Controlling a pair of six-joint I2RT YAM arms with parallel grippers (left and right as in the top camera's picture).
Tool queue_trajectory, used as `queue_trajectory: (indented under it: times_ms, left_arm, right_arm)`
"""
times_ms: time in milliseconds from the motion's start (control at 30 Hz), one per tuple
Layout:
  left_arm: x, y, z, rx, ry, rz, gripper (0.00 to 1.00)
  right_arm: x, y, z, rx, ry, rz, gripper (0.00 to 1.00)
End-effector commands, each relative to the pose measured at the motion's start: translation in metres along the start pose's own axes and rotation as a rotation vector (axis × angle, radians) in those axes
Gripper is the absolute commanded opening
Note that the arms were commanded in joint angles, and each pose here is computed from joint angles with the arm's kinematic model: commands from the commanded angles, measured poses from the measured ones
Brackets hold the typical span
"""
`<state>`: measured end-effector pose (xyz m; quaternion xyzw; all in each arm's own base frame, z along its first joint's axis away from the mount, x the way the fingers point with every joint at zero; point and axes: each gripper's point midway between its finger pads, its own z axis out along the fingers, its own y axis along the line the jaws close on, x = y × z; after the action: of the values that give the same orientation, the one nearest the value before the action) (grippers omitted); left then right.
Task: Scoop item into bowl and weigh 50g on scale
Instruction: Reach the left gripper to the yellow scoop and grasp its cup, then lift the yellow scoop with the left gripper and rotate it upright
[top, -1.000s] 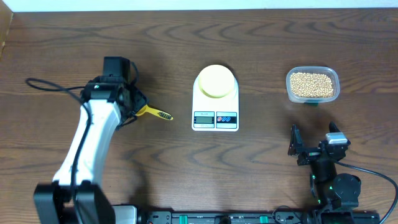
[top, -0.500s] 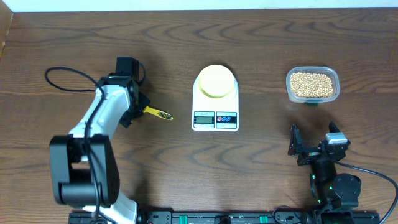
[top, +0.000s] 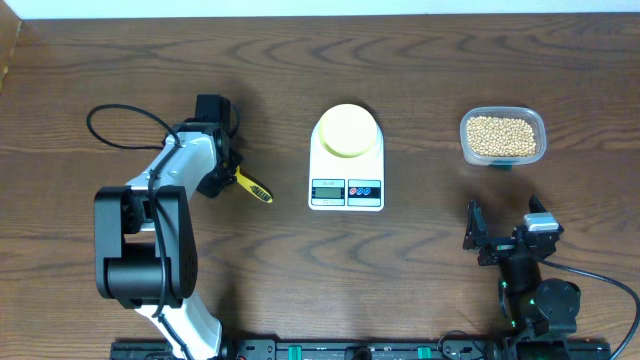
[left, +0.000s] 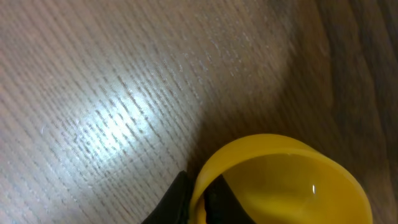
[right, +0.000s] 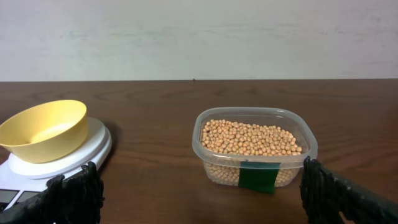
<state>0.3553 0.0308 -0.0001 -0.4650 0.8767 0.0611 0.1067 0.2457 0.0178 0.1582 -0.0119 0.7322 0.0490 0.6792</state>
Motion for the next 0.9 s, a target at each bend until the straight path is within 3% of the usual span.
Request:
queue_trajectory:
  times_ms: [0, 267, 500, 667, 867]
  left_arm:
    - [0.004, 0.010, 0.008, -0.044, 0.011, -0.006, 0.07]
    - [-0.008, 0.016, -0.034, 0.008, -0.027, -0.032, 0.07]
    - [-0.022, 0.024, -0.115, 0.167, -0.123, -0.060, 0.07]
    - [-0.009, 0.020, -0.161, 0.330, -0.119, 0.132, 0.07]
    - [0.010, 0.027, -0.184, 0.406, -0.078, 0.186, 0.07]
  right_arm:
    - [0.001, 0.000, 0.000, 0.000, 0.000, -0.001, 0.99]
    - [0.001, 0.000, 0.000, 0.000, 0.000, -0.001, 0.99]
    - [0.001, 0.000, 0.000, 0.000, 0.000, -0.001, 0.99]
    - [0.001, 0.000, 0.000, 0.000, 0.000, -0.001, 0.99]
    - [0.001, 0.000, 0.000, 0.000, 0.000, -0.001, 0.99]
